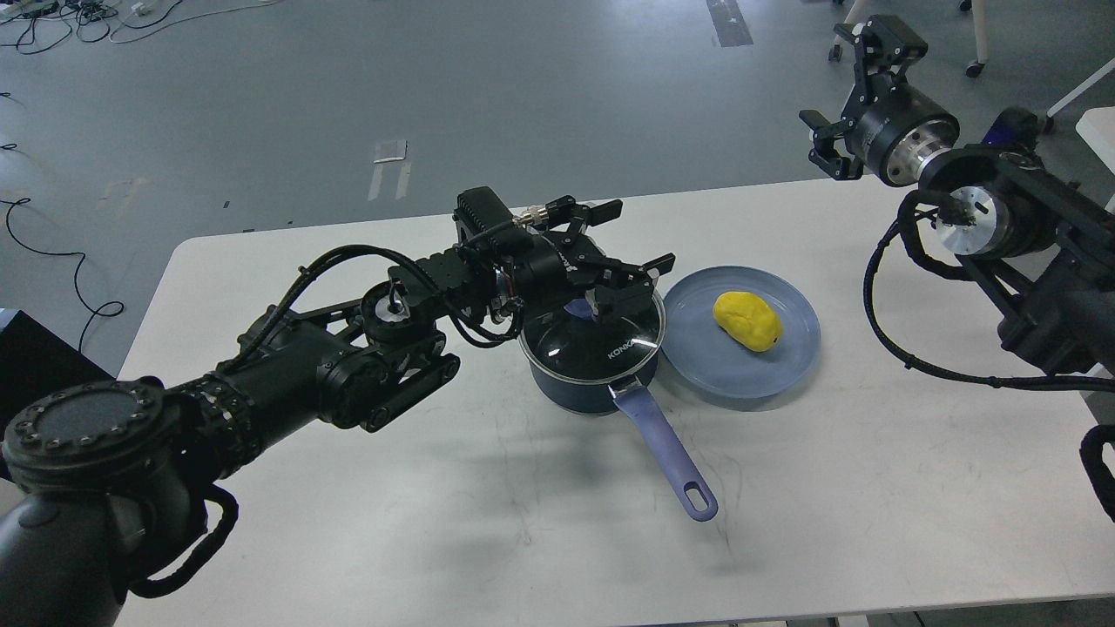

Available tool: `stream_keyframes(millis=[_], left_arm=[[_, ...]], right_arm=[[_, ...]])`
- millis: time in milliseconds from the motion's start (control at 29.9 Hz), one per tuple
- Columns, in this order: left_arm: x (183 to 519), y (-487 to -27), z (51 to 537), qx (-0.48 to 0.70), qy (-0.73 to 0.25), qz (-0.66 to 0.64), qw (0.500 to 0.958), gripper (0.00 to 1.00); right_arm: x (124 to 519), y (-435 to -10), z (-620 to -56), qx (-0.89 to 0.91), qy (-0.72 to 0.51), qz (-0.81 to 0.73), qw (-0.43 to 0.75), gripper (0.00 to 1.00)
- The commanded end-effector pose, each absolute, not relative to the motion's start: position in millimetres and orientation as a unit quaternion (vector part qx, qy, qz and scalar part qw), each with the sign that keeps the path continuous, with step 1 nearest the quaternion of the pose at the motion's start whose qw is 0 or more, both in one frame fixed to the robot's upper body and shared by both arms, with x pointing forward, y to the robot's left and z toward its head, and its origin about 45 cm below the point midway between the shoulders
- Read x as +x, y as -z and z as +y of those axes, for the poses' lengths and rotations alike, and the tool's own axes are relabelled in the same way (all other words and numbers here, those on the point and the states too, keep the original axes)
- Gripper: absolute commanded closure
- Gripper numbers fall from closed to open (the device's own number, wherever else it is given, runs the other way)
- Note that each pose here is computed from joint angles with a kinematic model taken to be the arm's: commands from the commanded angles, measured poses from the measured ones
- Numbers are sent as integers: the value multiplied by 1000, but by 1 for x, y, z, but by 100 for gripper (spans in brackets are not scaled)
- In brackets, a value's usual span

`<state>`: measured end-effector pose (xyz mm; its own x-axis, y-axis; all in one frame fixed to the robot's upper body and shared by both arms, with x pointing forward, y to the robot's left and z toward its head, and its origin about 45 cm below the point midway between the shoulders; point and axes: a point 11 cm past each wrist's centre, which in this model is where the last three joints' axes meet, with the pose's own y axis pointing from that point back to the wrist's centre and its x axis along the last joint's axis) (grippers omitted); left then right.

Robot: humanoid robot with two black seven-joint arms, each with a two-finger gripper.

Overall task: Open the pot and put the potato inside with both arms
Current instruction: 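Reach the left gripper to the glass lid knob on the saucepan, then close the left gripper on the lid knob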

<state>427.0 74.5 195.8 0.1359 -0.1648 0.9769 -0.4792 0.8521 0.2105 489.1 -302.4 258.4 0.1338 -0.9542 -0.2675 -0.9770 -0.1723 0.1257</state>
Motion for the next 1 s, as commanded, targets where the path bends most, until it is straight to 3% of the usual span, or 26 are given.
stream_keyframes(millis=[0,569,971], left_arm=[[429,-185,75,264,-105,-653,702,1],[425,-189,114,264,-120,-636,715,1],[404,-158,116,264,-116,-617,732,1]], right_arm=[[490,-259,-305,-741,-156,651,49,0],[491,-261,-311,-737,-156,656,47,0],[489,-255,-312,-735,-164,657,35,0]])
